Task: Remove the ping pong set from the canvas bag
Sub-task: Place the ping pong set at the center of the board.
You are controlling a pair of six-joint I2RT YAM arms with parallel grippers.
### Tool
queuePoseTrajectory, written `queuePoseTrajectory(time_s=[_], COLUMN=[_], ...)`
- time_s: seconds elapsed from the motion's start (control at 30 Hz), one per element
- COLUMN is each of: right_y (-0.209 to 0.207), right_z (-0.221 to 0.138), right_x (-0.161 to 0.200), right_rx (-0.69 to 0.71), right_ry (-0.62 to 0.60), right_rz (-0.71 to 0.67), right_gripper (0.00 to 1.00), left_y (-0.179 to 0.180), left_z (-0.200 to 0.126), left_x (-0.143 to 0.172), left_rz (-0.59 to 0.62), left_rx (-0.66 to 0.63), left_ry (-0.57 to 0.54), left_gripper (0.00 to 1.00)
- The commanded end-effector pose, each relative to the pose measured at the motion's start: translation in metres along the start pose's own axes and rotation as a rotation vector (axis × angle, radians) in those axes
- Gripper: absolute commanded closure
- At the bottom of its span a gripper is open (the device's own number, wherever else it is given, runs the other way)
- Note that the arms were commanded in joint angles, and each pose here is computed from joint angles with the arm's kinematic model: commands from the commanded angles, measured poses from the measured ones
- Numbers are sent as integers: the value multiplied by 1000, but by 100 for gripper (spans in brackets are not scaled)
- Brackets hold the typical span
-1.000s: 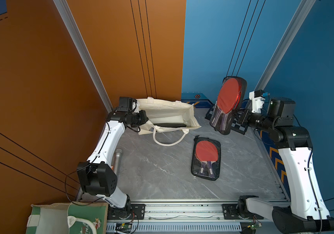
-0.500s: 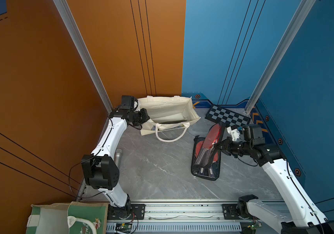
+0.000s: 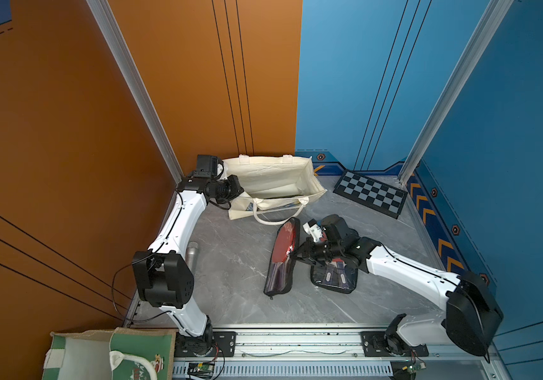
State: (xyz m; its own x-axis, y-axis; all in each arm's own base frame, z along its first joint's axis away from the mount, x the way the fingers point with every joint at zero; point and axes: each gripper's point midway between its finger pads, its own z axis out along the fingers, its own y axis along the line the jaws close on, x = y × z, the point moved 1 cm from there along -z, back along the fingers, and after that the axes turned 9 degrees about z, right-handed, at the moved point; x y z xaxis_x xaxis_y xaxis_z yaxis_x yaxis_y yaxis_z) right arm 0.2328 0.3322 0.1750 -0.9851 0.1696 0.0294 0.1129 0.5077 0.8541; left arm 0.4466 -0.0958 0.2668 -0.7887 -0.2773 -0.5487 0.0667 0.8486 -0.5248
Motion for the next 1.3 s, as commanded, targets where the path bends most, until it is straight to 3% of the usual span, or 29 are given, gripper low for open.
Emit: queuePoseTrajectory(time_s=[0.0,0.13,0.37,0.6,0.73,0.97,1.07,1.17,1.27], right_y=[58,47,-8,-66,-75,-112,-112,-117,-114], right_z=[26,48,4,16,25,-3,-5,-5,-8], right_x=[-8,-6,-18,-15,-10,-26,-26,-24,-27], right_rx=[-243,-236,-67,104,128,238,251,272,272], right_ry=[-20,12,-55,68,142,135,146,156,144], right_rz=[-50,-20,-3,44,53,107,101,107,100], right_gripper=[100,100,100,99,100,100,92,67,56], left_y=[-22,-23,-24,-28,-28,-30,-30,-30,-29], left_z=[-18,-23,-24,-17,-17,-27,-29,-30,-30], left_x=[-22,-24,-21,-13,-13,-15,-14,-14,-13], left_rz=[44,50,40,40,43,63,63,67,72], left_rx=[80,82,99,114,113,108,109,106,105], left_ry=[-97,-109,-98,-71,-71,-95,-96,-99,-98], left_gripper=[100,100,100,100,100,100,100,100,100])
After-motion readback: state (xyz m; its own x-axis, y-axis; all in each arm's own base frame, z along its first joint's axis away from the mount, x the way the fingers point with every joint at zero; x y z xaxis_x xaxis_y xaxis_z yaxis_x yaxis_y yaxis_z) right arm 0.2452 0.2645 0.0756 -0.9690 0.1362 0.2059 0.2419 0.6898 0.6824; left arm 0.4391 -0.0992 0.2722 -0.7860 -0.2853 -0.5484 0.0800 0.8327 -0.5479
